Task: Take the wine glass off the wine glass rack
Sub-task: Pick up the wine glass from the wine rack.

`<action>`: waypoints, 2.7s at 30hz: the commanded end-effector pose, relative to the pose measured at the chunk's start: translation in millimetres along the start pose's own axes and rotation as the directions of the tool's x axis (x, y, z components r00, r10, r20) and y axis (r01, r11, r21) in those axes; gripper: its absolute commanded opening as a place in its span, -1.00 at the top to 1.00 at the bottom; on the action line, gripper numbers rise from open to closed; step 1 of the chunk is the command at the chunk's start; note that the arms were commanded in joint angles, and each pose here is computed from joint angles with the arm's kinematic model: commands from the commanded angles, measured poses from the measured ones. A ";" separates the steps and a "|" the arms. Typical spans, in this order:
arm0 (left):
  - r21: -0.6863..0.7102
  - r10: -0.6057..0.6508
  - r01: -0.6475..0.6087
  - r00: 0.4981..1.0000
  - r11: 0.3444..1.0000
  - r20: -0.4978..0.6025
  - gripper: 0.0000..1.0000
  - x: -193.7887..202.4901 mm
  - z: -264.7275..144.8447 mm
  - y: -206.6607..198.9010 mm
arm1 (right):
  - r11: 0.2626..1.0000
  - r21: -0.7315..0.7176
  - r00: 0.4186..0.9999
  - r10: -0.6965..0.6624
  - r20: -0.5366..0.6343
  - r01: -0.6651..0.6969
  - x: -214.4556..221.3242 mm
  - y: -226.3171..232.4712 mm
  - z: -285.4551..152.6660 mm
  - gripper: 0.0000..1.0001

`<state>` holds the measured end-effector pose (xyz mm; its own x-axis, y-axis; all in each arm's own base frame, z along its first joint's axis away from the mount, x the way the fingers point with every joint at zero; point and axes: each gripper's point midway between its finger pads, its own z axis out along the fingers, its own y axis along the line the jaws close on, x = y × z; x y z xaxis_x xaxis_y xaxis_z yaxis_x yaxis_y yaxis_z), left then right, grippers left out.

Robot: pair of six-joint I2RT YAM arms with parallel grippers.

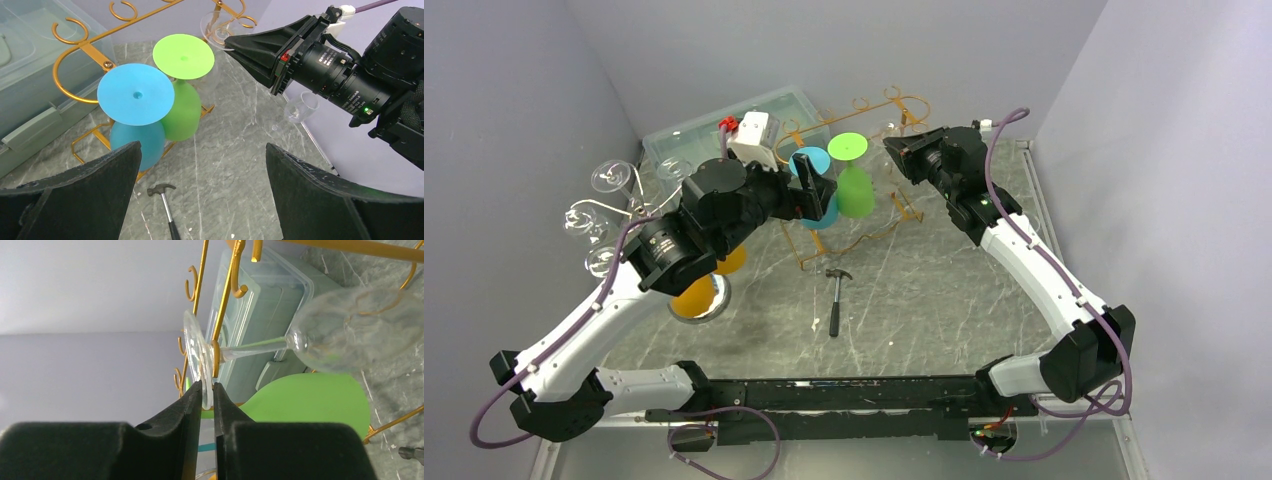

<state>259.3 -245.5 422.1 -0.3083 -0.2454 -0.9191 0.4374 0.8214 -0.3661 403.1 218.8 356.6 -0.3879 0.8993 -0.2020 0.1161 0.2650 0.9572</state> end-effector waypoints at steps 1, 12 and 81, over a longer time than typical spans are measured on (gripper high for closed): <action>0.008 -0.033 0.033 0.997 0.999 0.064 -0.99 -17.3 -6.4 -1.2 | 0.994 -0.105 0.998 0.005 0.064 0.002 -16.4 38.2 -15.6 0.66; 0.012 -0.039 0.038 0.997 0.999 0.069 -0.99 -18.0 -5.2 -2.0 | 0.996 -0.083 0.996 -0.013 0.091 0.020 -21.6 35.9 -19.9 0.54; 0.178 -0.060 0.052 0.997 0.983 0.039 -0.81 -28.6 26.8 -50.2 | 0.988 -0.155 0.997 0.030 0.072 -0.019 -14.8 43.2 -85.2 1.00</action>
<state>265.3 -283.0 430.8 -0.3254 -0.2270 -0.9179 0.5402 0.7521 -0.3775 351.8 197.4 386.6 -0.3495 0.9178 -0.1882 0.0731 0.2270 0.9711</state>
